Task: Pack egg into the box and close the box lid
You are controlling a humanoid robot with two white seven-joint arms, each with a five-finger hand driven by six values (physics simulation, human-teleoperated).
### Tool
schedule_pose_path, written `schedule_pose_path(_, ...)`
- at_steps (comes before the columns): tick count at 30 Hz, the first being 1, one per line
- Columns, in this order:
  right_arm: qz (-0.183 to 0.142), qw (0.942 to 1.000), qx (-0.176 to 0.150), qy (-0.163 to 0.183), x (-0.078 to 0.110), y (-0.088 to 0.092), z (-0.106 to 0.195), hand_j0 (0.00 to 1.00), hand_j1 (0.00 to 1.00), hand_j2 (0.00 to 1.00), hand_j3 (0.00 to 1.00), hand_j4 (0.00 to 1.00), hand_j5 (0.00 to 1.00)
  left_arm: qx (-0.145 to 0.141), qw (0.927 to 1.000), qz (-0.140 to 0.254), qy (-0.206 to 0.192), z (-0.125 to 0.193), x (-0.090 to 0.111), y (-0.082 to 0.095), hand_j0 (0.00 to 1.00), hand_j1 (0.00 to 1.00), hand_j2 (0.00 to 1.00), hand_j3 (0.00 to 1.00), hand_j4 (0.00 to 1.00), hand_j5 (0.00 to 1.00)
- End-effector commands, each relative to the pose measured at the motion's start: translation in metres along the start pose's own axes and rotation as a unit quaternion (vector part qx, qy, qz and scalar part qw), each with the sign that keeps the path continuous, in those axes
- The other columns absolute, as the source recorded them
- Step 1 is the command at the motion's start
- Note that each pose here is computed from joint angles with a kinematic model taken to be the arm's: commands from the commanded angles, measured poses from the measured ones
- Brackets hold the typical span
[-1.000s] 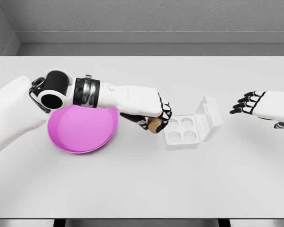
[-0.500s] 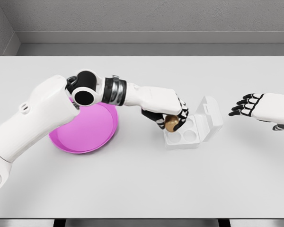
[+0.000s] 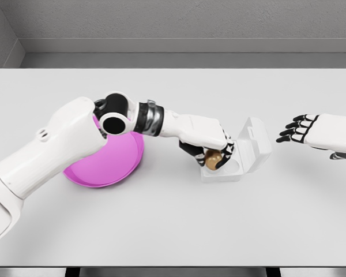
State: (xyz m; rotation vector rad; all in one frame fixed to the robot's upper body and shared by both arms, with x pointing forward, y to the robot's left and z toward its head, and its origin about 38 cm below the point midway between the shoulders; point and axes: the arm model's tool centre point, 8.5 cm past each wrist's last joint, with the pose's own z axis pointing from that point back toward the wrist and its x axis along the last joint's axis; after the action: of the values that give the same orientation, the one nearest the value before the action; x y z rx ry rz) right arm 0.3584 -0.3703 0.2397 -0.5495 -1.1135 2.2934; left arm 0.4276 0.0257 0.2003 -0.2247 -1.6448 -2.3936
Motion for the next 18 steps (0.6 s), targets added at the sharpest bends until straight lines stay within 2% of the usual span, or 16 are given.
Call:
schedule_pose_path(1, -0.002, 1.0, 0.001, -0.002, 0.001, 0.001, -0.001, 1.0, 1.0, 1.0, 1.0, 1.0, 1.0, 0.001, 1.0, 0.007, 0.001, -0.003, -0.002, -0.001, 0.36, 0.36, 0.36, 0.36, 0.36, 0.36)
schedule_pose_path(12, -0.003, 1.0, 0.002, -0.002, 0.001, 0.001, -0.001, 1.0, 1.0, 1.0, 1.0, 1.0, 1.0, -0.011, 0.9994, 0.024, 0.021, -0.015, -0.018, -0.009, 0.39, 0.39, 0.39, 0.39, 0.39, 0.39)
schedule_pose_path(18, 0.0, 1.0, 0.0, -0.004, 0.003, 0.0, -0.001, 1.0, 1.0, 1.0, 1.0, 1.0, 1.0, -0.01, 0.9994, 0.026, 0.02, -0.014, -0.017, -0.009, 0.54, 0.54, 0.54, 0.54, 0.54, 0.54)
